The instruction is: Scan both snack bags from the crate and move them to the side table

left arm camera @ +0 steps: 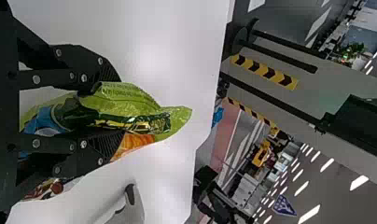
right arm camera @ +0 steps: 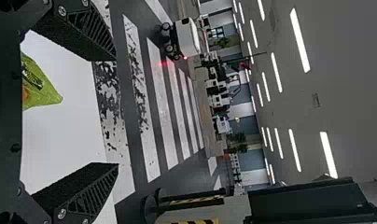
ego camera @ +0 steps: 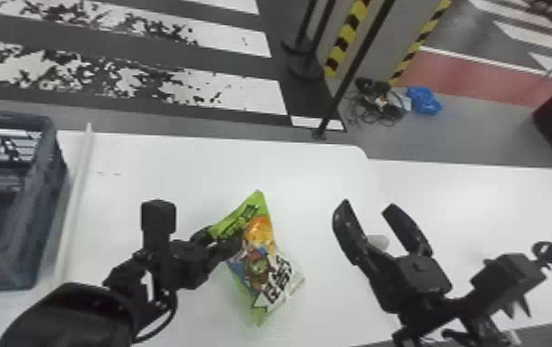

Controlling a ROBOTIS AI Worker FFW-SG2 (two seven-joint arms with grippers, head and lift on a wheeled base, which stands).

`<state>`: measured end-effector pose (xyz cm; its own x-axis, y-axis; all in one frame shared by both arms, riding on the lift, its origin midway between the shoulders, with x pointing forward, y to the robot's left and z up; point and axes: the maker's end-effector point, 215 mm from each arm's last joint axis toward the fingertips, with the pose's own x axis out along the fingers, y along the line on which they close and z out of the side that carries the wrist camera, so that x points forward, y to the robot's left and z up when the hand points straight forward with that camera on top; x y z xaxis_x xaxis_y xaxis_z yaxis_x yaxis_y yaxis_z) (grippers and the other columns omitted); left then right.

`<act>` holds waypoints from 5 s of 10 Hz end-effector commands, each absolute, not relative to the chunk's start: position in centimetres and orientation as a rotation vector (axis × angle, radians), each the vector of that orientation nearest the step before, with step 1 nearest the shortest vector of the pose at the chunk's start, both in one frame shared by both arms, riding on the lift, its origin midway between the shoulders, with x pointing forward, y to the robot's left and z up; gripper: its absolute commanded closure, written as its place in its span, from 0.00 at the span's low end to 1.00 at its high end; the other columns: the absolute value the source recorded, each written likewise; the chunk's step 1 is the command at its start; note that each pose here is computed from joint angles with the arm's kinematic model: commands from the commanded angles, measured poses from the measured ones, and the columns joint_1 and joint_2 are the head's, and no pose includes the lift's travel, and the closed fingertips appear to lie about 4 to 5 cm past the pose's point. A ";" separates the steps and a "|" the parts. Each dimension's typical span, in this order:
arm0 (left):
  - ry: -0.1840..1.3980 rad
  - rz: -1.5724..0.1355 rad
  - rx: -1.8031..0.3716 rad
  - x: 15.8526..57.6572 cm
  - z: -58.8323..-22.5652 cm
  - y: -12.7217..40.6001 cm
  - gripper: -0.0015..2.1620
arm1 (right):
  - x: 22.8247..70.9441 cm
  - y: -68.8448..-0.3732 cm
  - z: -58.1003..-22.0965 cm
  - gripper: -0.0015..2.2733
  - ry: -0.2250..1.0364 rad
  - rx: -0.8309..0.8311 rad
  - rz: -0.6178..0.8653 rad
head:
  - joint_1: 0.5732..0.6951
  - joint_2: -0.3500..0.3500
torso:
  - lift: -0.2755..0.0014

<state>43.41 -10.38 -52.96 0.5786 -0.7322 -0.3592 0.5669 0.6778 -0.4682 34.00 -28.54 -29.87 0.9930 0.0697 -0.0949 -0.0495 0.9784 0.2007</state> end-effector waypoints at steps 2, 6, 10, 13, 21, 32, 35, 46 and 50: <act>0.538 -0.767 -0.264 43.7 -52.8 -10.6 0.02 | 34.2 -28.6 -29.9 0.06 0.101 0.198 0.059 | 1.00 0.00 | 0.89; 0.435 -0.699 -0.137 46.0 -51.1 -9.5 0.02 | 34.3 -28.9 -30.1 0.06 0.104 0.198 0.055 | 1.00 0.00 | 0.89; 0.304 -0.624 -0.218 47.3 -43.0 -7.7 0.02 | 34.4 -29.0 -30.5 0.06 0.113 0.192 0.054 | 1.00 0.00 | 0.89; 0.216 -0.486 -0.240 49.0 -38.1 0.9 0.02 | 34.2 -29.6 -30.6 0.05 0.117 0.184 0.053 | 1.00 0.00 | 0.89; 0.164 -0.231 -0.157 44.6 -34.6 23.6 0.02 | 34.8 -27.9 -38.6 0.06 0.297 0.130 0.127 | 1.00 0.32 | 0.89; 0.134 -0.187 -0.222 42.8 -32.6 29.5 0.02 | 29.7 -18.6 -52.4 0.06 0.485 -0.428 0.293 | 1.00 0.74 | 0.89; 0.140 -0.214 -0.244 42.8 -33.0 27.2 0.02 | 28.1 -18.8 -55.5 0.06 0.520 -0.555 0.269 | 1.00 0.72 | 0.89; 0.145 -0.262 -0.242 43.3 -33.3 24.4 0.02 | 28.9 -21.5 -62.0 0.35 0.766 -0.703 0.213 | 1.00 0.60 | 0.89; 0.146 -0.261 -0.235 43.5 -33.4 24.1 0.02 | 31.4 -20.2 -56.6 0.88 0.634 -0.664 0.147 | 1.00 0.57 | 0.89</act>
